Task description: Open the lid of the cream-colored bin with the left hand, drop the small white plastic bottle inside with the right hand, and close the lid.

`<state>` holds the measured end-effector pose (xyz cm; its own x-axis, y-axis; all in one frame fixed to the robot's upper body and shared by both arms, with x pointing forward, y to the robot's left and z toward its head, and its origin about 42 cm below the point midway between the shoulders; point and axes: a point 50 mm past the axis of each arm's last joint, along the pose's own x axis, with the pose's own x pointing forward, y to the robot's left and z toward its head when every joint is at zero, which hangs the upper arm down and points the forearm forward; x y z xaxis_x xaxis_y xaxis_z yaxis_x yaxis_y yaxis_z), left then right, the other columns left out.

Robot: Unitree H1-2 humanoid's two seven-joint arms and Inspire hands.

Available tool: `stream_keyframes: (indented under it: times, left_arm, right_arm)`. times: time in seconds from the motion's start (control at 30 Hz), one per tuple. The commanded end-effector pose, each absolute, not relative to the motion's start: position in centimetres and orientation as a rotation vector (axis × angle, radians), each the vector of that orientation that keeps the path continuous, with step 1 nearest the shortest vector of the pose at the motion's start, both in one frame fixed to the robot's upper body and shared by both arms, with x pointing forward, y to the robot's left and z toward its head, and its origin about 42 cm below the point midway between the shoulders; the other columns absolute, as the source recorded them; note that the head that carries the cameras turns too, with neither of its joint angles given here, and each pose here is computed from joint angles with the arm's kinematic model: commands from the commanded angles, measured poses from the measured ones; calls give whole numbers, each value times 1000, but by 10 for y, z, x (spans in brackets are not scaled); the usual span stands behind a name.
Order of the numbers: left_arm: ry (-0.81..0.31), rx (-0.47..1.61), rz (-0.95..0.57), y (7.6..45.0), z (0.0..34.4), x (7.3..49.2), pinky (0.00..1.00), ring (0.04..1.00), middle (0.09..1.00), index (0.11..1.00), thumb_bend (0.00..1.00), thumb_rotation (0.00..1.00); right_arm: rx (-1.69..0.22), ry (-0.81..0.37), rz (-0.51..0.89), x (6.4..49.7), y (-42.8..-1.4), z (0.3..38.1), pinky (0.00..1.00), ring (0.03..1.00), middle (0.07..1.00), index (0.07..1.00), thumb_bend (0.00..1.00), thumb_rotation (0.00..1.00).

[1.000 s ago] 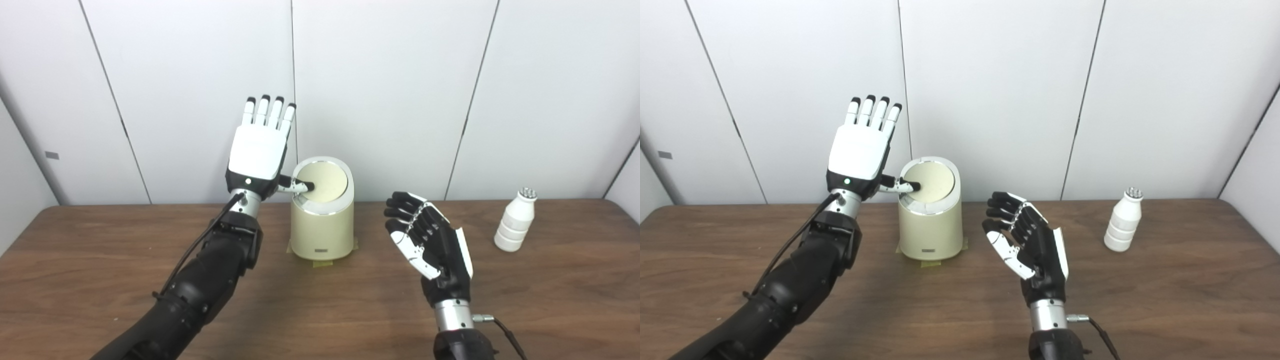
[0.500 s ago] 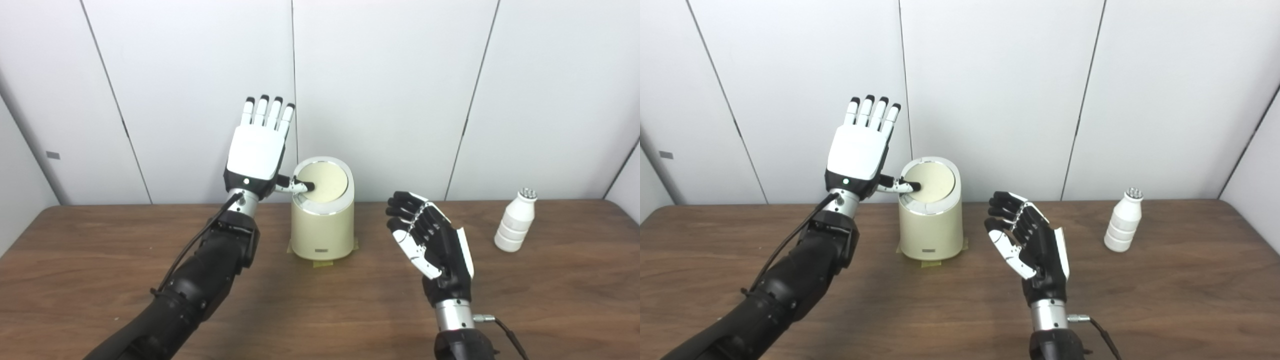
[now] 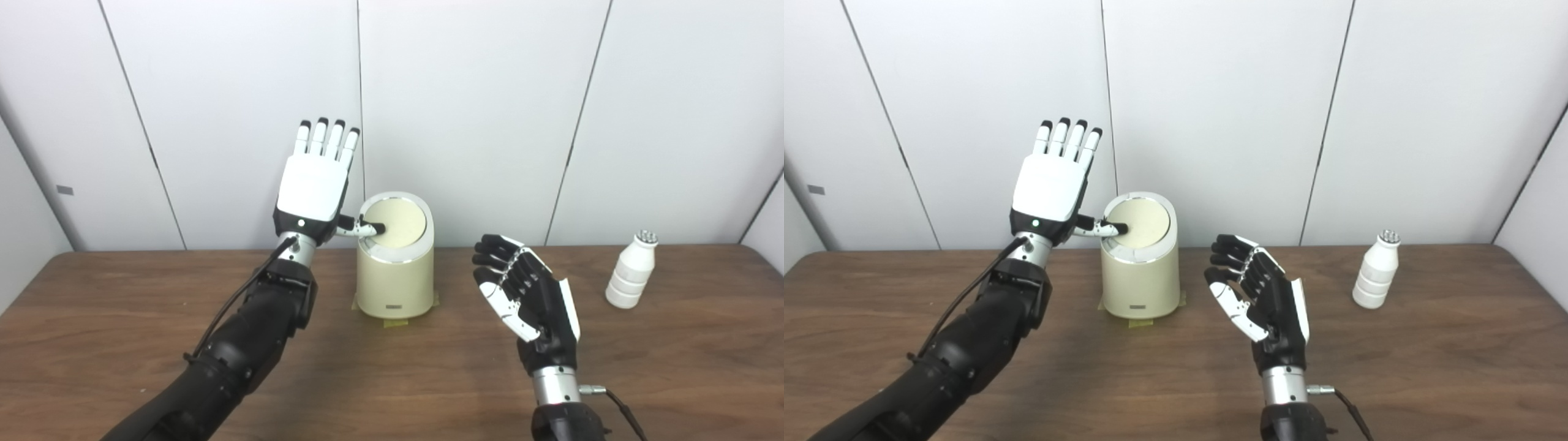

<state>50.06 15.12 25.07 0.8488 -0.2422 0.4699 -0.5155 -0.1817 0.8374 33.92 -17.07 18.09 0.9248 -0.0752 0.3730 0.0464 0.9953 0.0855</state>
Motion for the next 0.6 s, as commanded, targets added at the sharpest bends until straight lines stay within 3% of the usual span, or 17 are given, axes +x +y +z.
stream_keyframes:
  times: [0.0, 0.1, 0.17, 0.23, 0.33, 0.57]
  left_arm:
    - [-535, 1833, 257, 161, 250, 508, 1000, 1000, 1000, 1000, 1000, 336]
    - [-518, 1816, 281, 162, 250, 509, 1000, 1000, 1000, 1000, 1000, 368]
    - [-474, 1807, 294, 161, 251, 509, 1000, 1000, 1000, 1000, 806, 614]
    - [-428, 1755, 288, 161, 252, 510, 1000, 1000, 1000, 1000, 672, 801]
    - [-354, 1654, 261, 159, 257, 509, 1000, 1000, 1000, 1000, 609, 958]
    - [-248, 1479, 237, 157, 268, 510, 1000, 1000, 1000, 1000, 613, 1000]
  right_arm:
    - [99, -467, -50, 347, -164, 204, 596, 673, 682, 665, 301, 314]
    - [92, -470, -48, 346, -164, 204, 596, 676, 684, 666, 294, 324]
    - [91, -468, -50, 346, -165, 204, 597, 676, 685, 667, 297, 331]
    - [90, -469, -51, 346, -164, 205, 596, 676, 685, 667, 296, 331]
    - [91, -469, -51, 345, -163, 205, 593, 674, 685, 665, 294, 325]
    - [89, -470, -40, 345, -163, 205, 594, 678, 689, 669, 291, 319]
